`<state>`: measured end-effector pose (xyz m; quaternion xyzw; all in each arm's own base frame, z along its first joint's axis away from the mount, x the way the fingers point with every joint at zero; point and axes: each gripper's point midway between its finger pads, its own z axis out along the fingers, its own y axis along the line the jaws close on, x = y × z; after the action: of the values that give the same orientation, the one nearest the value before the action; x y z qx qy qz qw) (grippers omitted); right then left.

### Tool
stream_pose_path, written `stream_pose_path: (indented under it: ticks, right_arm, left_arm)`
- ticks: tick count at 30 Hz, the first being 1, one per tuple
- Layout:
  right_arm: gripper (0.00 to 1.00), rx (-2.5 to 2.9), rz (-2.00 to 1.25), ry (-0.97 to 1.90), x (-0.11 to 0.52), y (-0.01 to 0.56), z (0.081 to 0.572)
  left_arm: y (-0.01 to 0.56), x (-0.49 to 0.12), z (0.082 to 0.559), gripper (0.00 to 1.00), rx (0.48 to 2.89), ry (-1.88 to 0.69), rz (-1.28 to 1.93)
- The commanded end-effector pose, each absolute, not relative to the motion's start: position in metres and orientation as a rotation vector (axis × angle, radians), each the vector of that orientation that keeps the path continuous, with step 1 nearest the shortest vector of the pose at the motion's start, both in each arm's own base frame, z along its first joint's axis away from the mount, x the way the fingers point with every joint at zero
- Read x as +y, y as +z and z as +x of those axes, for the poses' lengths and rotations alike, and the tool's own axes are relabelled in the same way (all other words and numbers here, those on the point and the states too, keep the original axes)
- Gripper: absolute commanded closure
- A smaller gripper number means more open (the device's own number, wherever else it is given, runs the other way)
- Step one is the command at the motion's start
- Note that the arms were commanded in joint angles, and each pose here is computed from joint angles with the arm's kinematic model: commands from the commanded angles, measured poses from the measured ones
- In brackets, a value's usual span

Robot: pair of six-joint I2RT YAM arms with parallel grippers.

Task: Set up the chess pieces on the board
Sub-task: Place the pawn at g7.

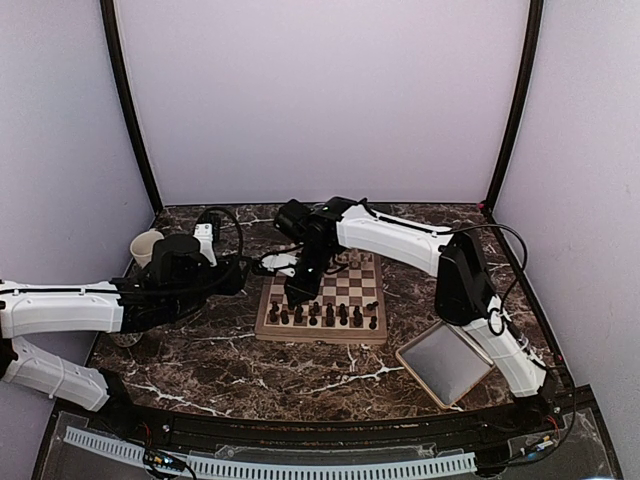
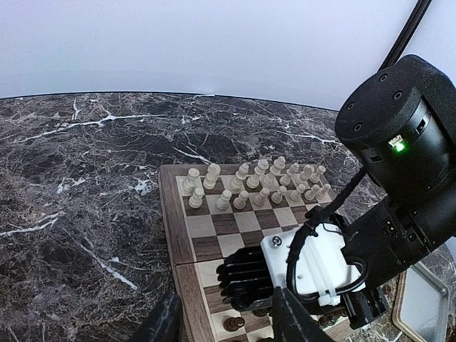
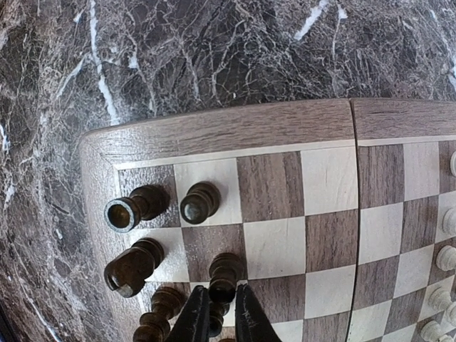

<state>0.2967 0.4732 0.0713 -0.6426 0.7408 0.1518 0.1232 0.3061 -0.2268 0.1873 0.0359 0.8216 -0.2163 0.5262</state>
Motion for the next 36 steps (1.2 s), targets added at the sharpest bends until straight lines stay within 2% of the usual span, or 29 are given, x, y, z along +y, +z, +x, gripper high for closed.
stream_pose_path:
  ticks: [1,29,36]
  right_arm:
    - [0.86,2.138,-1.89,0.455,0.479,0.073,0.294]
    - [0.88,2.12,-1.928,0.481,0.488,0.066,0.282]
    - [0.8,2.069,-1.872,0.403,0.485,0.094,0.299]
  left_arm:
    - [0.185,-0.225,0.307,0.55,1.97,-0.515,0.074]
    - [0.181,-0.228,0.307,0.55,1.981,-0.525,0.085]
    - [0.183,-0.227,0.306,0.54,1.977,-0.522,0.088]
